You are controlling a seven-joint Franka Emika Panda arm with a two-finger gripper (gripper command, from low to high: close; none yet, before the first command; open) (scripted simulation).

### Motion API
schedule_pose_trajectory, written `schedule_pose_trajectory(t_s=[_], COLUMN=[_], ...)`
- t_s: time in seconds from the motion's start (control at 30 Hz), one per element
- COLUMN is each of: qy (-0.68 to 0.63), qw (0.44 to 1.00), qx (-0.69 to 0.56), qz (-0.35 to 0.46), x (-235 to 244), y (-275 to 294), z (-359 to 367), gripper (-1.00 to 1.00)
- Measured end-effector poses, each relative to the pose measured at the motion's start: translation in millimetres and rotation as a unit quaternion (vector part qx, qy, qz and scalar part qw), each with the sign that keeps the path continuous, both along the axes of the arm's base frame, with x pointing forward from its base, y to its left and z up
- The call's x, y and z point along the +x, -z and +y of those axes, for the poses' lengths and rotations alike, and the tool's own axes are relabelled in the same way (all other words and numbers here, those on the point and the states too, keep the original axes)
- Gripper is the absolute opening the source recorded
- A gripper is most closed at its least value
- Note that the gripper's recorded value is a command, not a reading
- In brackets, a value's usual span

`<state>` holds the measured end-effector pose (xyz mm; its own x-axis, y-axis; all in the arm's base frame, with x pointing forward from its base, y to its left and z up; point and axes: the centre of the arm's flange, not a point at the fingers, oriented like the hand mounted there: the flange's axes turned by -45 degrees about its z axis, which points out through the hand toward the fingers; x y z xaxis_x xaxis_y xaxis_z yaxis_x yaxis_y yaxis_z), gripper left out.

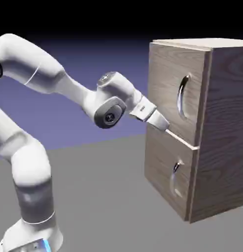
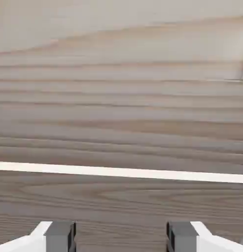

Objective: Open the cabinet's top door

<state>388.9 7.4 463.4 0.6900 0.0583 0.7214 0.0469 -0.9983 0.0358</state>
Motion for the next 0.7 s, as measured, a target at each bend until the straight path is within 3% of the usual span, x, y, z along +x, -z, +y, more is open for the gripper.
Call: schedule_pose_trajectory(t_s=[0.7], qy=[-0.014], qw=[0.994], qx=[-0.026], qz=[-0.104], x=[-24.5], y=[-63.3], z=[23.1], gripper=[0.0])
